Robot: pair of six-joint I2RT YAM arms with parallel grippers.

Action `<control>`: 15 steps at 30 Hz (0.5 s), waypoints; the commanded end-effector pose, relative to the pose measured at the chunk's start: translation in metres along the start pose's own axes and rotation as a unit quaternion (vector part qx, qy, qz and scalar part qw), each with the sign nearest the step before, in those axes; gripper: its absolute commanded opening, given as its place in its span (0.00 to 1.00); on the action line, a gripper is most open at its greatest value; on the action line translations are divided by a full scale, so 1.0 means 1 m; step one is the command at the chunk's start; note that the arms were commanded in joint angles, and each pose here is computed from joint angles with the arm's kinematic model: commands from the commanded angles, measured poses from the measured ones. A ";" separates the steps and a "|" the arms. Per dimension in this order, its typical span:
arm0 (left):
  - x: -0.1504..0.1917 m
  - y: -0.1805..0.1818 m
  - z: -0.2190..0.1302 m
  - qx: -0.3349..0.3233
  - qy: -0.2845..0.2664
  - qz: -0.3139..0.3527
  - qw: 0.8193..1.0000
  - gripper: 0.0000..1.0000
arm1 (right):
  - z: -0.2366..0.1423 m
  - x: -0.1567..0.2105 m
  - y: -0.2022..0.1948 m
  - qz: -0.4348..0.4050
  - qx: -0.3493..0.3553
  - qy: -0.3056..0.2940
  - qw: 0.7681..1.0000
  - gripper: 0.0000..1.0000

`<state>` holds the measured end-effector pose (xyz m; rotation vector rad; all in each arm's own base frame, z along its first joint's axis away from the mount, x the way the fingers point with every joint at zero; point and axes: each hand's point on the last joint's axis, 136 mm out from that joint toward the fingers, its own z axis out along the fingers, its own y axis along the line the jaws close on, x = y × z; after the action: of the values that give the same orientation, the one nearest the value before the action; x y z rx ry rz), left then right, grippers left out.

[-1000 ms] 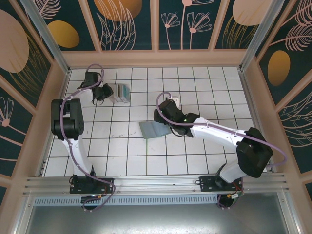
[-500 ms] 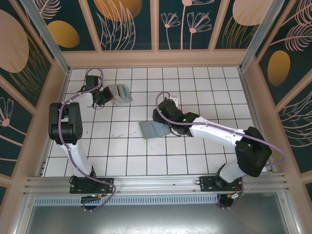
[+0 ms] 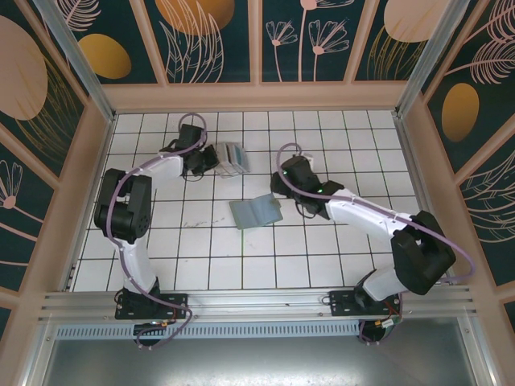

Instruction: Put the credit cards into the card holder

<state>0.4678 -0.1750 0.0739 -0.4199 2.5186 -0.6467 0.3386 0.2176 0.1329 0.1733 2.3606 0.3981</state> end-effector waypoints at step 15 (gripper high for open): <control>0.008 -0.102 0.051 0.074 -0.025 0.003 0.997 0.10 | 0.011 -0.032 -0.035 0.054 -0.032 0.004 0.998 0.71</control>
<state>0.4851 -0.2669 0.0608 -0.3600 2.5035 -0.7037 0.3679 0.1694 0.1364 0.2912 2.3501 0.4538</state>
